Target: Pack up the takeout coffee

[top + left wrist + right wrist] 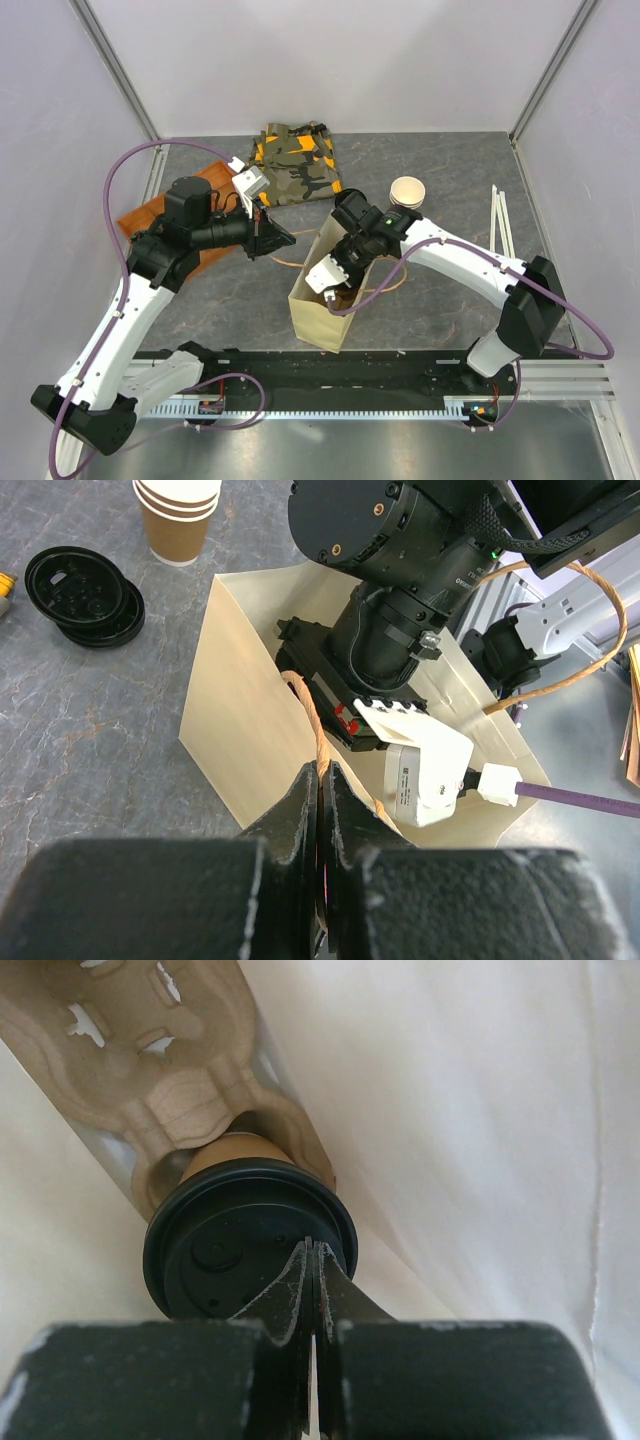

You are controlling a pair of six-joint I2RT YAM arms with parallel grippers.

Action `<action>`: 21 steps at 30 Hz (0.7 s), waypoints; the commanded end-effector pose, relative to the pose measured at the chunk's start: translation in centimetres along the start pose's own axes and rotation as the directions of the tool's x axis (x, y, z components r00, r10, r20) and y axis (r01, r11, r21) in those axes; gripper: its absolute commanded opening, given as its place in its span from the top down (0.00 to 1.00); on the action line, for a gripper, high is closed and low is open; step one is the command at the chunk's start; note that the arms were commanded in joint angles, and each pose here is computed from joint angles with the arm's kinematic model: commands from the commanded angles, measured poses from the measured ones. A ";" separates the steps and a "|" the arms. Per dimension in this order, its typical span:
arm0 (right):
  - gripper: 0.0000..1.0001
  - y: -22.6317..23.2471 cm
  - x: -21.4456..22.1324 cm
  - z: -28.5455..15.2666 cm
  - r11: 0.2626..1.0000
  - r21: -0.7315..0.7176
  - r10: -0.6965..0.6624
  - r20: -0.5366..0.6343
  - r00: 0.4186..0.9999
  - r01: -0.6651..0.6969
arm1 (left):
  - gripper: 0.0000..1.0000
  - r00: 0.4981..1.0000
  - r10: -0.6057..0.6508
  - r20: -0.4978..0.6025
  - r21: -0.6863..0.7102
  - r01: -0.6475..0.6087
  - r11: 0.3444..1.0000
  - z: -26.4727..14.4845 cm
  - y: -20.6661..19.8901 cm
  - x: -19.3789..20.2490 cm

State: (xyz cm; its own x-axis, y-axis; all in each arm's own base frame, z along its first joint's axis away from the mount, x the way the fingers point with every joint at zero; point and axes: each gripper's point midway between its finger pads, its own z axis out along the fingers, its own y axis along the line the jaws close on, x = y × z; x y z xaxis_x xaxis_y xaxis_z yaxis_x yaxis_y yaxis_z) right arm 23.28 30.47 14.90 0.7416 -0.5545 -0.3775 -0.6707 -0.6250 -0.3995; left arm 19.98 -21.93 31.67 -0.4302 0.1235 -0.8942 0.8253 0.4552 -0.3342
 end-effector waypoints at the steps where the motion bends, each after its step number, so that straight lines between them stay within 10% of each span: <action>1: 1.00 -0.3 0.0 -0.3 1.000 -0.014 -0.012 0.004 1.000 0.012 | 0.98 0.998 0.053 0.030 0.010 -0.053 0.999 -0.2 -0.2 -1.3; 21: 1.00 -0.1 1.7 0.2 0.997 -0.059 0.050 -0.032 0.998 -0.052 | 0.98 0.998 0.060 0.031 0.019 -0.061 0.998 -0.3 -0.4 -1.2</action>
State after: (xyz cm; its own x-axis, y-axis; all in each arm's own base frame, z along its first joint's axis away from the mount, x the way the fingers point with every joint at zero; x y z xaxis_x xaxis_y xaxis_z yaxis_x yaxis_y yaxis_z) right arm 24.32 30.56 14.84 0.7294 -0.5712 -0.3765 -0.6839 -0.6235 -0.3789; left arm 19.95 -21.95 31.66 -0.4300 0.1248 -0.8942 0.8266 0.4528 -0.3343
